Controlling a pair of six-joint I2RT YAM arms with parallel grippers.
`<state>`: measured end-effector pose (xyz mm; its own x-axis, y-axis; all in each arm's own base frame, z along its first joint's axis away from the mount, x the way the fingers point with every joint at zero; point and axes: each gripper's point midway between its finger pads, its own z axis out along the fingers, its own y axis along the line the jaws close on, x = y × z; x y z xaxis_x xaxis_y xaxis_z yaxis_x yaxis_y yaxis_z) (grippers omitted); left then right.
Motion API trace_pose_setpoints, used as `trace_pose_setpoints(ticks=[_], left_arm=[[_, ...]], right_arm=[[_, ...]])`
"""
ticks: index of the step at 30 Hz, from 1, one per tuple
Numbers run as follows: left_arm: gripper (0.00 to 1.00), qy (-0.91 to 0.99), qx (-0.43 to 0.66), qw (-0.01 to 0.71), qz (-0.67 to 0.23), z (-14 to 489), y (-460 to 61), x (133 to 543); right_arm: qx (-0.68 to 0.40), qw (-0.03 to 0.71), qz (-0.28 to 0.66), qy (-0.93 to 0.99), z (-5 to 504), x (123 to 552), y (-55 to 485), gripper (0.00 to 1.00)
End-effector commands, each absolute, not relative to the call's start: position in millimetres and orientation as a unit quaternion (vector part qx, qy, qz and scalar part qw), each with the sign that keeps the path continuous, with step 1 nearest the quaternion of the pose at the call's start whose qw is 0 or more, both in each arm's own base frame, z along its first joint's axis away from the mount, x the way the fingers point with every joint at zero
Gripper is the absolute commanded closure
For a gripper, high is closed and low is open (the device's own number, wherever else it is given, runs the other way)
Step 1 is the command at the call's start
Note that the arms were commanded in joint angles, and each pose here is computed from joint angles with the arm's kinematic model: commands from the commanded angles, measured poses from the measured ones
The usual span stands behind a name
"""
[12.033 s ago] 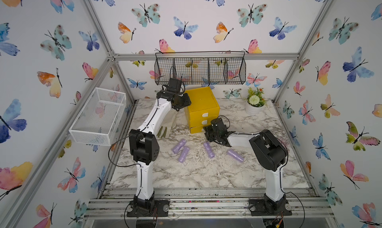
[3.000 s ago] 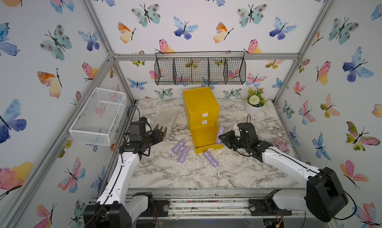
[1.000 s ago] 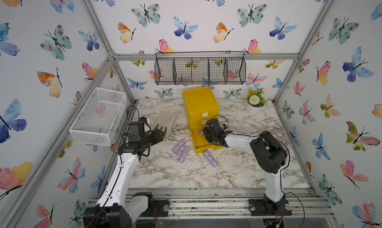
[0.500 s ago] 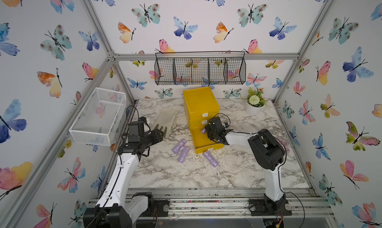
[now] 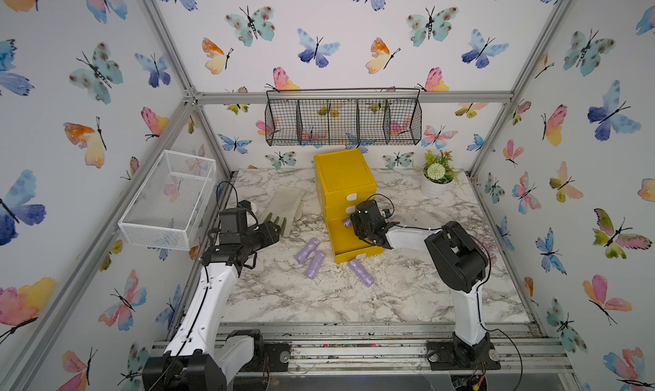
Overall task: Sort the rolls of trash bags by color and place them into the drawer
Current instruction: Place the roll of trash bags in the drawer.
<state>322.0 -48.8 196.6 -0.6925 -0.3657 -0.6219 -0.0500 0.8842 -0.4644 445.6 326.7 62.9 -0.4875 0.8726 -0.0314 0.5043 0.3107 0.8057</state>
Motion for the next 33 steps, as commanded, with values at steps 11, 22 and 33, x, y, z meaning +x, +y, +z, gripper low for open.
trace_pose_setpoints(ticks=[11,22,33], left_arm=[[0.45,0.895,-0.115,0.376,-0.211,197,-47,319],[0.45,0.898,-0.118,0.371,-0.206,191,-45,320],[0.48,0.910,-0.104,0.326,-0.234,168,-68,300]], right_arm=[[0.371,0.295,0.386,0.791,126,422,303,0.58],[0.148,0.377,0.378,0.833,199,367,282,0.55],[0.038,0.388,0.313,0.866,213,307,235,0.47]])
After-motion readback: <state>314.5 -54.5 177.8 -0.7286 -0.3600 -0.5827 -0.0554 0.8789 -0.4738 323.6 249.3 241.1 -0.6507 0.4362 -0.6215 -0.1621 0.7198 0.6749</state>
